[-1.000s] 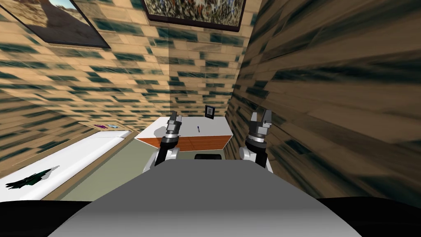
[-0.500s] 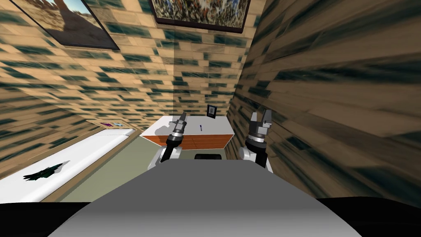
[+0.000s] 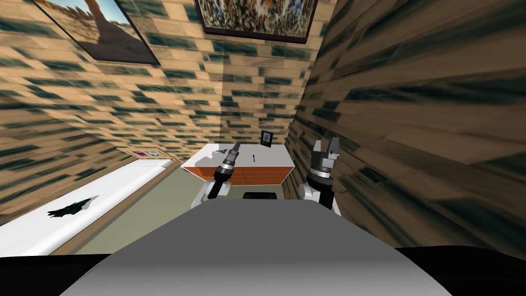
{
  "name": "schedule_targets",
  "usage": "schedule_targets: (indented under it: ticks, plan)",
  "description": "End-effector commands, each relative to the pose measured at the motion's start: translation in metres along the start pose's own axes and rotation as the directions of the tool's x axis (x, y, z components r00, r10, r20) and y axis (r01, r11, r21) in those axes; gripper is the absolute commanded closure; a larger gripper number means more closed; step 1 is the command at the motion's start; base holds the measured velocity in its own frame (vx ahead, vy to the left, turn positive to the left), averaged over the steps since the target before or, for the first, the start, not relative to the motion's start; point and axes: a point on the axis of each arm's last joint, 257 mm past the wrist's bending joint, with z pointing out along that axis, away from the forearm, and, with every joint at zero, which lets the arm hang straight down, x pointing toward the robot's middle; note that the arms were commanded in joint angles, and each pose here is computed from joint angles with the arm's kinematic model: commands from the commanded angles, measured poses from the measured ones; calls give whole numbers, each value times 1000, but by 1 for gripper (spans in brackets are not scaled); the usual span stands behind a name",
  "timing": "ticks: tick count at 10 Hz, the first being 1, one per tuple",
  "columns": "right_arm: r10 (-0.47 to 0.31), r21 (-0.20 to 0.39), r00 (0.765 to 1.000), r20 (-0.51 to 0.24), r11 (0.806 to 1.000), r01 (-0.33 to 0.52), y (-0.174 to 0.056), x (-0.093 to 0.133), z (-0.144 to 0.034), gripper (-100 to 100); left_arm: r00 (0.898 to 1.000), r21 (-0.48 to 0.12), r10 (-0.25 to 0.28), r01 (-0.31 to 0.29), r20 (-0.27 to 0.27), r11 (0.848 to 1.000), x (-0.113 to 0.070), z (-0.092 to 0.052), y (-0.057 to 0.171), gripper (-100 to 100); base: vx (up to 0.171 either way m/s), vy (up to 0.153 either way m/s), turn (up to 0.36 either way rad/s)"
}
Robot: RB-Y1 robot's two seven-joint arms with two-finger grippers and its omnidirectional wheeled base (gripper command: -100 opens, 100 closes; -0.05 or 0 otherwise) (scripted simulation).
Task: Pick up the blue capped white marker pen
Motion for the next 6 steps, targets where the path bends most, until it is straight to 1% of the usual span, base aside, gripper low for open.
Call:
schedule_targets:
  ticks: [1, 2, 3, 4, 5, 6]
  plan:
    - [0, 0, 1000, 0, 1000, 0, 0, 0, 0, 0, 999, -11, 26, -27, -35, 1000, 17, 6, 3, -100, -61, 72, 42]
    - [0, 0, 1000, 0, 1000, 0, 0, 0, 0, 0, 998, -10, 49, -50, -44, 999, 19, 6, 3, -100, -50, 60, 7]
    - [0, 0, 1000, 0, 1000, 0, 0, 0, 0, 0, 996, -15, 65, -66, -65, 998, 30, 10, 4, -100, -45, 54, 24]
    - [0, 0, 1000, 0, 1000, 0, 0, 0, 0, 0, 994, -15, 80, -81, -70, 997, 31, 10, 4, -100, -39, 35, 11]
    - [0, 0, 1000, 0, 1000, 0, 0, 0, 0, 0, 990, -19, 102, -105, -94, 994, 43, 14, 7, -100, -50, 54, 36]
    - [0, 0, 1000, 0, 1000, 0, 0, 0, 0, 0, 989, -19, 111, -113, -96, 993, 44, 14, 7, -100, -39, 41, 6]
